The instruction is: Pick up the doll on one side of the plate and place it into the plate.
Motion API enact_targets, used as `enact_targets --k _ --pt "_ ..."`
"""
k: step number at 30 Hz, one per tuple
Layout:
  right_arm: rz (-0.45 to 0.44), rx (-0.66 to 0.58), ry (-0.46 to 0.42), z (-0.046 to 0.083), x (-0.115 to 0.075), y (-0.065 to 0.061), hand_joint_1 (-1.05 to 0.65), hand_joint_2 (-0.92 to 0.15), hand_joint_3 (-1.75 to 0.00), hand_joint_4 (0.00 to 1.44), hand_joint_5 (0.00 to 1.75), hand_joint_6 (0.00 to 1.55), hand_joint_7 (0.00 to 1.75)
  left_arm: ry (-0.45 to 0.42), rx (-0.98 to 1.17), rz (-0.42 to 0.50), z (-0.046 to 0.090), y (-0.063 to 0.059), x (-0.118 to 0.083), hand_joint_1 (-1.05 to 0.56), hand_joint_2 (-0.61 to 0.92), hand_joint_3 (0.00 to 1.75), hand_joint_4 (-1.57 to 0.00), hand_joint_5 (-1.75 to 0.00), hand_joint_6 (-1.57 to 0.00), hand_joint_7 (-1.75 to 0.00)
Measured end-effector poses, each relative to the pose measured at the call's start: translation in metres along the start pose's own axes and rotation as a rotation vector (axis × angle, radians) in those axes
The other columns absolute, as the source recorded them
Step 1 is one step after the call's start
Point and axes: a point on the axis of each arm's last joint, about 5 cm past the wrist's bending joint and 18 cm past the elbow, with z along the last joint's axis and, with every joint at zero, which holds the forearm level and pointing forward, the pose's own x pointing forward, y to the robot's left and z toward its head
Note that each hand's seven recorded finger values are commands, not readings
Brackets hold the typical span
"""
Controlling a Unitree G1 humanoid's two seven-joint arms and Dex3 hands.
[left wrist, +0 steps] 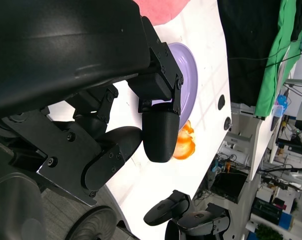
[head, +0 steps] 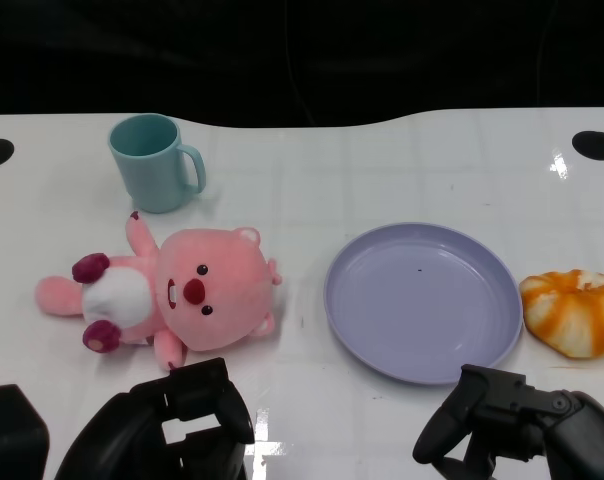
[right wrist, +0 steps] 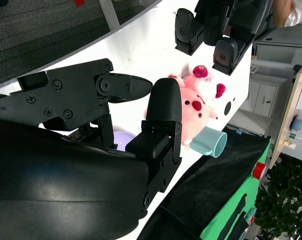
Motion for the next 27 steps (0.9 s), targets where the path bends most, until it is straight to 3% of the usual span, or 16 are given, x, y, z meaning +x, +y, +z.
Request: enact_targets --k 27 --pt "0.0 -0.001 -0.001 0.0001 0.0001 -0.0002 -0.26 -0.92 -0.36 0.65 1.59 0.58 1.3 0.004 0.003 0.01 0.0003 0.0004 0.0001 -0.23 0.39 1.31 -0.81 -1.74 -0.74 -1.55"
